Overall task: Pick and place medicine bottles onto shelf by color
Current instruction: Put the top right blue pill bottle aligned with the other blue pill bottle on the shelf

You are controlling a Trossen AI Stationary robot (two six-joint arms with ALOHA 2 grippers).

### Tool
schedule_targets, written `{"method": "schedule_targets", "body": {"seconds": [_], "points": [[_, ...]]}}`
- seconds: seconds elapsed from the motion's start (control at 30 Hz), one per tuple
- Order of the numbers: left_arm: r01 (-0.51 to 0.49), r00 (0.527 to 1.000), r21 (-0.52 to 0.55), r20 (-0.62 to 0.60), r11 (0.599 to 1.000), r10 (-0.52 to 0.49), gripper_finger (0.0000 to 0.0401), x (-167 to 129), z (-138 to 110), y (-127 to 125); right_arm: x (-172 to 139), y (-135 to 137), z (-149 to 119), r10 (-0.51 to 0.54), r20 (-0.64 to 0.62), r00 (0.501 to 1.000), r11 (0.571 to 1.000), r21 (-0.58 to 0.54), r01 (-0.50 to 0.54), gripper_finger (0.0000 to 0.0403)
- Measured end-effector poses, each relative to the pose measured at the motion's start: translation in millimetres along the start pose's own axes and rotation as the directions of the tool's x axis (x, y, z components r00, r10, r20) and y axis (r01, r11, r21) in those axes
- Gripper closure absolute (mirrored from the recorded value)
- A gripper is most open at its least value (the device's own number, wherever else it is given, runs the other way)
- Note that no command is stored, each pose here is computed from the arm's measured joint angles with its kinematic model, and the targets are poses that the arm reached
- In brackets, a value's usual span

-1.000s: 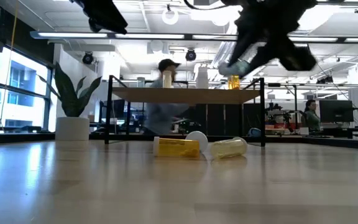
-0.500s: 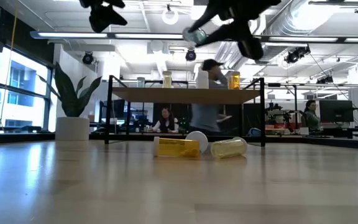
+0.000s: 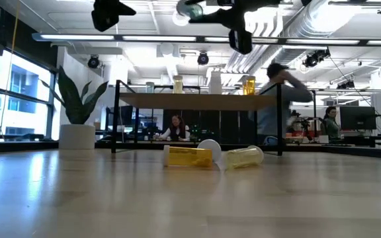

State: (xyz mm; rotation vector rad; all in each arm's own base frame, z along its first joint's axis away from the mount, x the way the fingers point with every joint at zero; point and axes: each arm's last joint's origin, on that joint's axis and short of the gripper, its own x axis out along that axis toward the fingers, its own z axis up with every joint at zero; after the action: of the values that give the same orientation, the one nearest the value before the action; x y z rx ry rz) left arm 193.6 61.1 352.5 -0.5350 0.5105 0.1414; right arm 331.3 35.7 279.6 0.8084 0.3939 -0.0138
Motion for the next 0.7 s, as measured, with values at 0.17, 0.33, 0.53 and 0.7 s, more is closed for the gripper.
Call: {"method": "schedule_targets", "body": {"seconds": [0.17,0.33,0.53,0.7], "points": [[0.023,1.0,-0.026,-0.009,0.999,-0.023,0.0183,1.6,-1.9,-5.8,-0.5,1.2,6.0,0.087,-0.018,0.996,0.996,0.001,-0.087,0.032],[0.061,0.997,-0.051,-0.035,0.997,-0.063,0.0183,4.0,-6.5,-15.8,-1.1,5.6,8.5,0.154,-0.018,0.988,0.987,-0.032,-0.155,0.032],[0.105,0.991,-0.074,-0.081,0.992,-0.111,0.0183,9.2,-13.1,-28.6,-2.9,19.9,14.0,0.203,0.003,0.979,0.975,-0.089,-0.201,0.032],[0.09,0.991,-0.088,-0.088,0.992,-0.098,0.0183,14.5,-16.3,-35.3,-8.4,43.4,22.6,0.203,-0.026,0.979,0.963,-0.173,-0.205,0.032]]}}
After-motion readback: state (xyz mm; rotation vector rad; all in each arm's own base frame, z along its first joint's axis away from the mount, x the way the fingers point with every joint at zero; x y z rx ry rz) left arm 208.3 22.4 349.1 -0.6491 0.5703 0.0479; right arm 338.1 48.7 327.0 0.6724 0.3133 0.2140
